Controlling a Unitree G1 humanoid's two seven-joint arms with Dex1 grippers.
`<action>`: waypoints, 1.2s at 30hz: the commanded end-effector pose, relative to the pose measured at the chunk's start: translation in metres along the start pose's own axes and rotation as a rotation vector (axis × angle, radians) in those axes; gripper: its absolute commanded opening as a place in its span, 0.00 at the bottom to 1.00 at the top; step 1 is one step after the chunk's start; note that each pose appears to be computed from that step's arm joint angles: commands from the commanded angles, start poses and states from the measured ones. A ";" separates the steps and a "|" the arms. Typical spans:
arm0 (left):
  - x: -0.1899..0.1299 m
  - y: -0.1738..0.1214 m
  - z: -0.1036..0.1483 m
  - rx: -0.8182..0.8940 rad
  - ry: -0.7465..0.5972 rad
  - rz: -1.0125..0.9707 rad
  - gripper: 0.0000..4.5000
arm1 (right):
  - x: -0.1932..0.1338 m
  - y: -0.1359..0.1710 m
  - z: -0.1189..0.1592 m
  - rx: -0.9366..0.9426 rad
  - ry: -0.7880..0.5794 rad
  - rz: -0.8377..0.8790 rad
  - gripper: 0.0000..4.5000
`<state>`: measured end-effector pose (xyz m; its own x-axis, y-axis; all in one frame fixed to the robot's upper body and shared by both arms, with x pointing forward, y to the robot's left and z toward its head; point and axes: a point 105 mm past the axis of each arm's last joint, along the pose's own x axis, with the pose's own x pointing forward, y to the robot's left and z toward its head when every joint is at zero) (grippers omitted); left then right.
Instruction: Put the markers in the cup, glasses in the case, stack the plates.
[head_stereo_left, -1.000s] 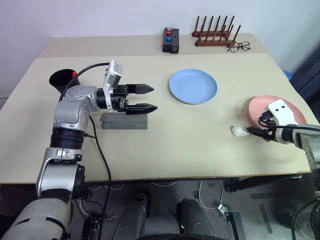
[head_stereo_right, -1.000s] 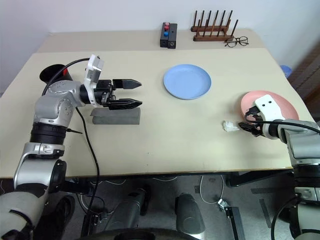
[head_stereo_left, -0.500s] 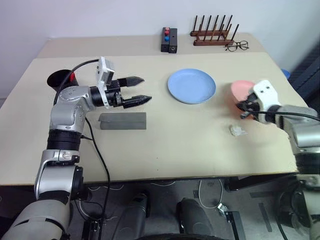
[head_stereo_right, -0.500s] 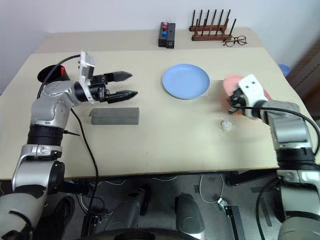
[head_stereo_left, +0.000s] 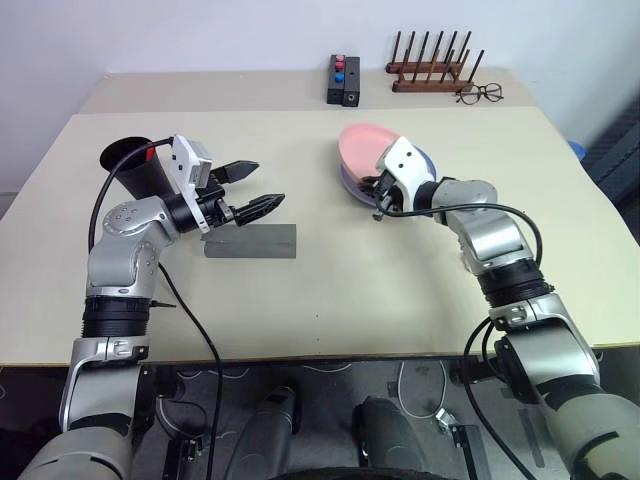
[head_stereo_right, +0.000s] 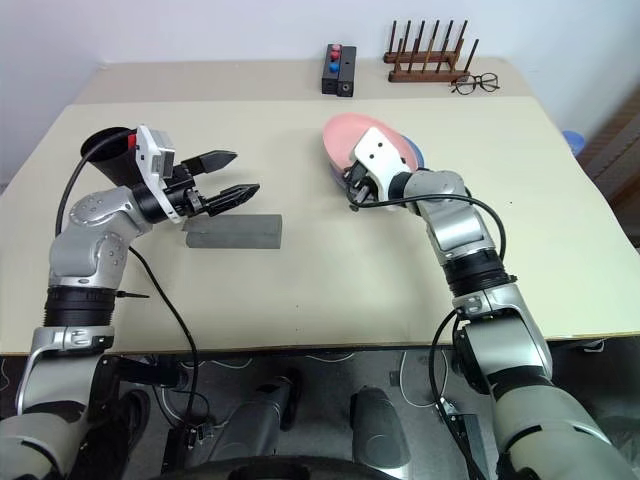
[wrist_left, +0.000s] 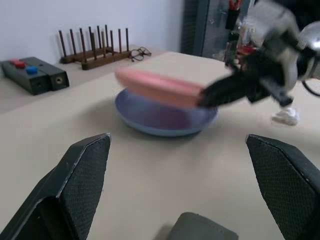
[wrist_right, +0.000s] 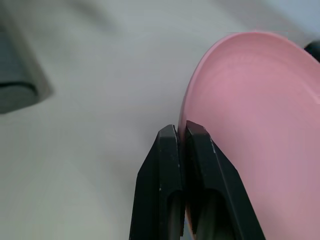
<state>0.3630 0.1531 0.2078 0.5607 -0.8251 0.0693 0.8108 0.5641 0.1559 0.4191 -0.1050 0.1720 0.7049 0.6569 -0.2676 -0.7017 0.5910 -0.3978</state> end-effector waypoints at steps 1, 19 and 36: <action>-0.009 -0.001 0.016 0.031 -0.040 0.025 1.00 | 0.001 -0.017 0.012 -0.072 -0.007 -0.047 0.20; -0.011 -0.055 0.004 -0.108 0.025 -0.270 1.00 | -0.107 -0.023 -0.042 0.282 0.198 0.050 0.96; 0.001 -0.057 0.001 -0.109 0.000 -0.323 1.00 | -0.165 -0.018 -0.105 0.256 0.487 -0.067 0.44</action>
<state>0.3170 0.1201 0.1883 0.2748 -0.9613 0.0199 0.9614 0.2750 0.0055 0.3218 -0.2735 0.1221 0.6505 0.3623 -0.6675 -0.6192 0.7619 -0.1899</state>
